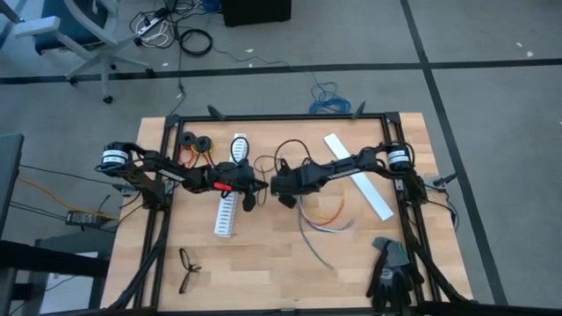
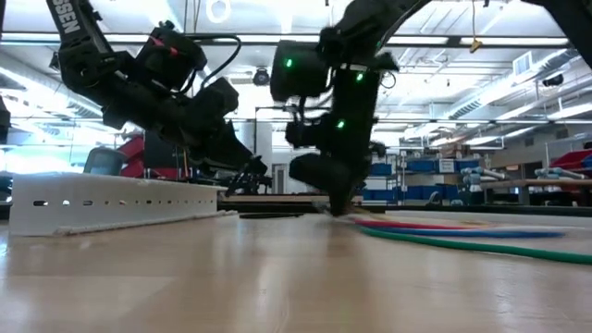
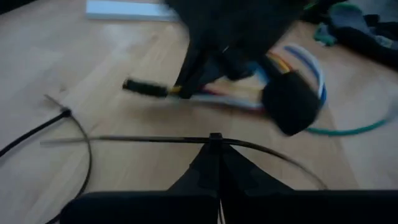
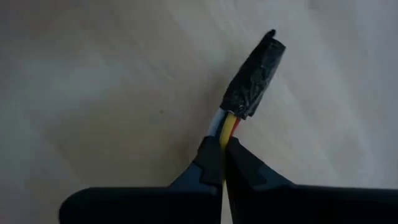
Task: Ziptie cables
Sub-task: Wrap the cable wires with the black zip tie
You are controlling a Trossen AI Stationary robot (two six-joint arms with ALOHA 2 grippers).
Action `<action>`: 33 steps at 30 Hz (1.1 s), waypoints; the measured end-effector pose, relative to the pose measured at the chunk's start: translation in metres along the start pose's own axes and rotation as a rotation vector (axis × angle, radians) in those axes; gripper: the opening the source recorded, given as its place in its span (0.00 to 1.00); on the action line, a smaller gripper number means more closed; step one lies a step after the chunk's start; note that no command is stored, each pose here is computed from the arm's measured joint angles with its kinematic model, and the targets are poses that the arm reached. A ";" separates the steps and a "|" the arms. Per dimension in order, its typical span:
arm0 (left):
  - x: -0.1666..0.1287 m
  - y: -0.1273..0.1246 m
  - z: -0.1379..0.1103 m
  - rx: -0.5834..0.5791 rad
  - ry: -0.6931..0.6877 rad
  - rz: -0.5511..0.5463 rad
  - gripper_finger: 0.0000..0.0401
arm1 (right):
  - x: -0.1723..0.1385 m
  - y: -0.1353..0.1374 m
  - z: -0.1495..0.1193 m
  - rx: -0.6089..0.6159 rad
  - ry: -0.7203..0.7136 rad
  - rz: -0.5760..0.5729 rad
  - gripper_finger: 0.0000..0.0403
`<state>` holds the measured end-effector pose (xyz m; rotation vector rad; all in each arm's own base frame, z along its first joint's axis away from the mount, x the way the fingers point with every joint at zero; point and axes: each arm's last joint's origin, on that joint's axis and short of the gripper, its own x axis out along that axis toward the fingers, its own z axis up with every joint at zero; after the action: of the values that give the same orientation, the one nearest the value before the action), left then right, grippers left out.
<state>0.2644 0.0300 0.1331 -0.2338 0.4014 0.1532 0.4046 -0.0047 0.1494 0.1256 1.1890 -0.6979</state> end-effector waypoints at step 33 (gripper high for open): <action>0.062 0.007 0.010 -0.055 -0.167 -0.054 0.00 | -0.052 -0.017 -0.103 -0.589 -0.323 0.179 0.00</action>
<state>0.3226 0.0455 0.1158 -0.2836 0.2248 0.1300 0.3019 0.0497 0.1593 -0.3589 1.0117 -0.1807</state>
